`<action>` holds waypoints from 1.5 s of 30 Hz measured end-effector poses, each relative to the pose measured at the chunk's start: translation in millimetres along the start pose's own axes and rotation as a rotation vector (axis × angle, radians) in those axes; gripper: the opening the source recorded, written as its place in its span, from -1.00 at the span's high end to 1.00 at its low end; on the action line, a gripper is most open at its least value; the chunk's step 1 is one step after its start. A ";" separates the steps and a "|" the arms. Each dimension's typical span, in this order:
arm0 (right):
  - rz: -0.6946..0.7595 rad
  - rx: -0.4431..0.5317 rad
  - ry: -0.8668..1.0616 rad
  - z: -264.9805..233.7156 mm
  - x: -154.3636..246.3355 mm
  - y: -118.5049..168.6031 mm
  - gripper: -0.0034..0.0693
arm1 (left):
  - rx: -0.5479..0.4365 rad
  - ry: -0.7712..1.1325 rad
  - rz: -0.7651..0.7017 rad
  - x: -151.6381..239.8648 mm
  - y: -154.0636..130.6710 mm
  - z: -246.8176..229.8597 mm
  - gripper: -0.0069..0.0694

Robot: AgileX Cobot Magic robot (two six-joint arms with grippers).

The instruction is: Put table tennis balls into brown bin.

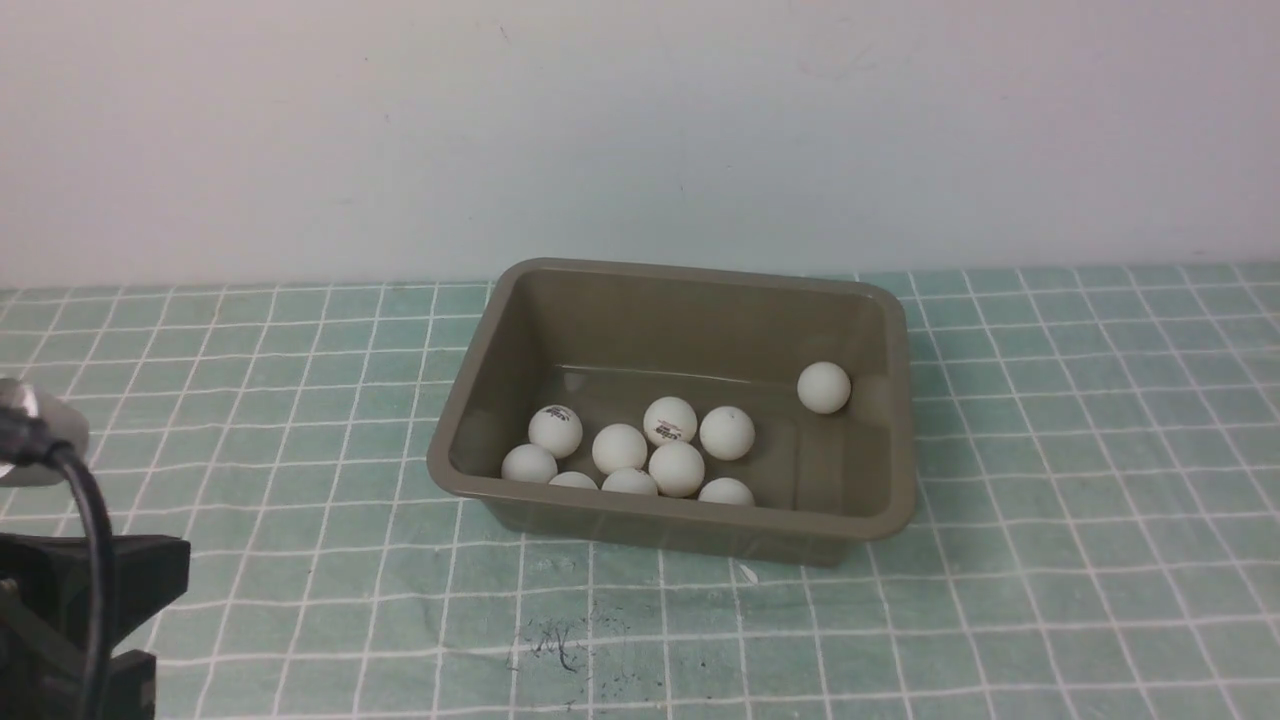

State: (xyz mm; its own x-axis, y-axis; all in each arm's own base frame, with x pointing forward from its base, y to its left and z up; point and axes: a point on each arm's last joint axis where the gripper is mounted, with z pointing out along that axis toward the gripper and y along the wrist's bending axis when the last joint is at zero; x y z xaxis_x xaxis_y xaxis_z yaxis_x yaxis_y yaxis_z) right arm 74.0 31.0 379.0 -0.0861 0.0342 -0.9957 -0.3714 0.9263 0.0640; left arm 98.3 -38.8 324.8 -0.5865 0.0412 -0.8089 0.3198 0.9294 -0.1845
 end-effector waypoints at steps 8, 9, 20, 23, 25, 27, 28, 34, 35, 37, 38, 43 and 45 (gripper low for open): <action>-0.004 0.031 -0.290 -46.9 81.5 -5.3 0.94 | -0.007 -0.041 0.026 1.4 -0.7 -6.8 0.83; -0.003 0.033 -0.301 -46.4 84.2 -5.8 0.94 | -0.012 -0.060 0.036 1.1 -0.5 -8.4 0.83; -0.013 0.040 -0.297 -43.5 90.3 -6.9 0.94 | -0.046 -0.468 0.084 55.1 1.5 -39.5 0.83; -0.016 0.041 -0.297 -43.5 90.3 -6.9 0.94 | -0.047 -0.491 0.083 68.5 3.7 -35.4 0.83; -0.020 0.042 -0.296 -43.5 90.3 -7.0 0.94 | -0.048 -0.481 0.080 77.4 5.6 -29.7 0.83; -0.020 0.042 -0.296 -43.5 90.3 -7.0 0.94 | -0.049 -0.461 0.076 83.3 7.4 -23.8 0.83; -0.020 0.042 -0.296 -43.5 90.3 -7.0 0.94 | -0.050 -0.451 0.074 85.6 8.2 -20.9 0.83; -0.020 0.042 -0.296 -43.5 90.3 -7.0 0.94 | -0.053 -0.414 0.068 93.5 10.8 -12.0 0.83; -0.020 0.042 -0.296 -43.5 90.3 -7.0 0.94 | -0.060 -0.410 0.071 95.8 12.1 -9.1 0.83; -0.020 0.042 -0.296 -43.5 90.3 -7.0 0.94 | -0.079 -0.414 0.083 100.3 15.0 -4.5 0.83; -0.020 0.042 -0.296 -43.5 90.3 -7.0 0.94 | -0.105 -0.418 0.087 104.1 17.6 -0.6 0.83; -0.020 0.042 -0.295 -43.4 90.6 -7.0 0.94 | -0.226 -0.402 0.061 133.1 34.1 25.2 0.83; -0.020 0.042 -0.294 -43.2 91.1 -7.0 0.94 | -0.274 -0.338 0.040 149.2 41.2 37.6 0.83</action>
State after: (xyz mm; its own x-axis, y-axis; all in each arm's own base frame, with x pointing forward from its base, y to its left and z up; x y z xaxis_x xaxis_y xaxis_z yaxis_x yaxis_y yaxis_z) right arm 28.9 11.4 290.8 0.1945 0.1170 -0.9739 -0.3310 0.9424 0.0471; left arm 52.0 -8.2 175.5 -0.2864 -0.0009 -0.9581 0.1012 0.9944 -0.0312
